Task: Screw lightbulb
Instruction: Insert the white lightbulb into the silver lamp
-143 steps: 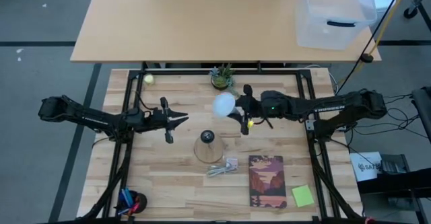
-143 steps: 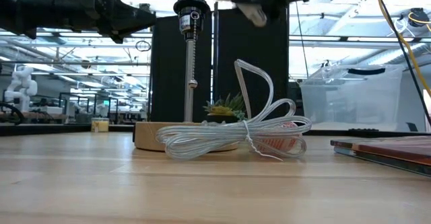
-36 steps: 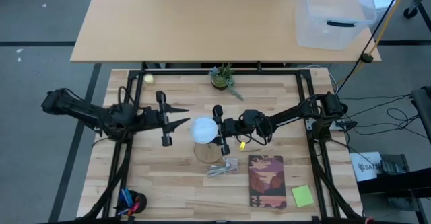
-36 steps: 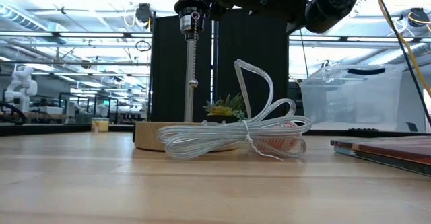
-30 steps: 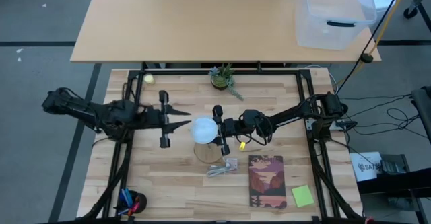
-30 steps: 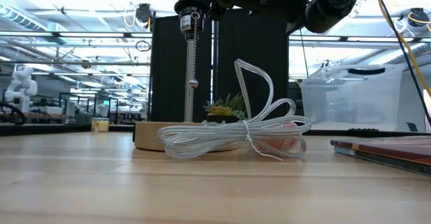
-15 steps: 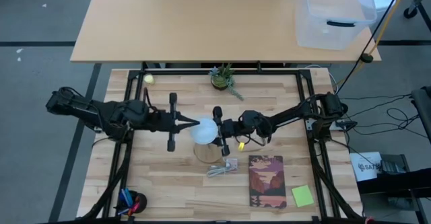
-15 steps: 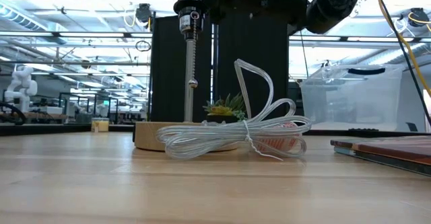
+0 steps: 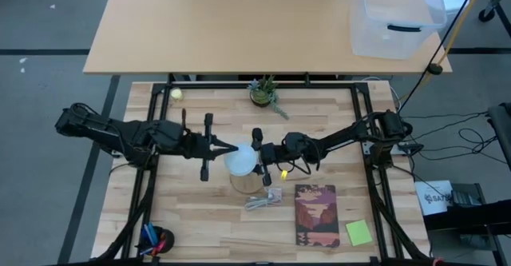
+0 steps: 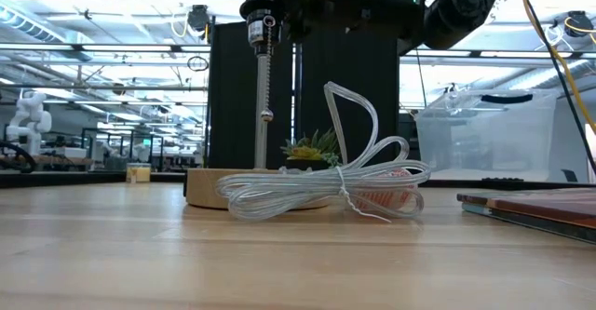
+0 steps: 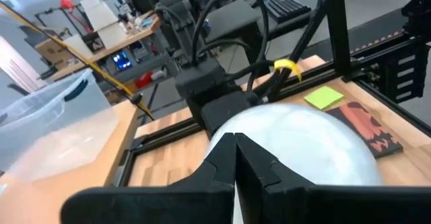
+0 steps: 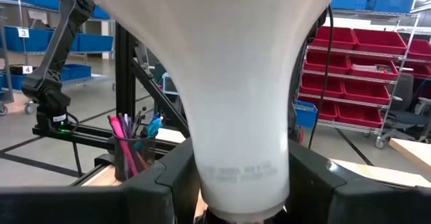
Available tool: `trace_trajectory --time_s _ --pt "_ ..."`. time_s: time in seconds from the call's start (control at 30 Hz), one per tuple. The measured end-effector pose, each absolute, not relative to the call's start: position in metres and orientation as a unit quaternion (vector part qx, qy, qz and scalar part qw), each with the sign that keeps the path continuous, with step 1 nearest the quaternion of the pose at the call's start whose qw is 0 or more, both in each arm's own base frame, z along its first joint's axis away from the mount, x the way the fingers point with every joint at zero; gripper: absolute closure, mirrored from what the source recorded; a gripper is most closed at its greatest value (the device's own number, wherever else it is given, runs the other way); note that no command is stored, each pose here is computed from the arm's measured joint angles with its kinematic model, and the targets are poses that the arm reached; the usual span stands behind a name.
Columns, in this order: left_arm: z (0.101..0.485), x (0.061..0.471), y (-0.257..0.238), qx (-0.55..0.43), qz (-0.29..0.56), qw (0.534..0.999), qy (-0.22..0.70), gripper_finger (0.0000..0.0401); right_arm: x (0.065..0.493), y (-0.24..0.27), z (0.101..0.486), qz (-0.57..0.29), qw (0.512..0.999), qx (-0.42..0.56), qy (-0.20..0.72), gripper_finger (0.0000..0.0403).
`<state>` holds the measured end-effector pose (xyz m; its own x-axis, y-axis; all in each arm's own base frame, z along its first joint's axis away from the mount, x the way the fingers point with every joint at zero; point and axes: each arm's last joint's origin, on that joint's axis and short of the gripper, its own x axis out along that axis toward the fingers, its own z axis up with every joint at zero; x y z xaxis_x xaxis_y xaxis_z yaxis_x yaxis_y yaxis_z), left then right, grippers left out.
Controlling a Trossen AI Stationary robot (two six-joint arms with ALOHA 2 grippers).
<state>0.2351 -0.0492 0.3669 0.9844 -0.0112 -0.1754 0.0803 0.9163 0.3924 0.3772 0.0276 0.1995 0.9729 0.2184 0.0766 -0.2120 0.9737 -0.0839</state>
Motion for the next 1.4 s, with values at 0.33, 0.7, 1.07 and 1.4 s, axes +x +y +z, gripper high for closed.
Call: trace_trajectory --time_s 0.33,0.7,1.07,1.4 --pt "0.368 0.235 -0.053 0.22 -0.053 0.971 0.078 0.0401 0.377 0.027 0.201 0.107 0.992 -0.038 -0.047 0.0237" --pt "0.365 0.235 -0.053 0.226 -0.079 0.966 0.097 0.0401 0.377 0.026 0.202 0.104 0.992 -0.042 -0.05 0.0259" --pt "0.359 0.245 -0.039 0.203 -0.049 0.971 0.119 0.0401 0.377 0.026 0.202 0.1 0.993 -0.04 -0.05 0.0256" --pt "0.358 0.245 -0.04 0.199 -0.054 0.971 0.121 0.0401 0.377 0.027 0.202 0.105 0.993 -0.038 -0.05 0.0245"
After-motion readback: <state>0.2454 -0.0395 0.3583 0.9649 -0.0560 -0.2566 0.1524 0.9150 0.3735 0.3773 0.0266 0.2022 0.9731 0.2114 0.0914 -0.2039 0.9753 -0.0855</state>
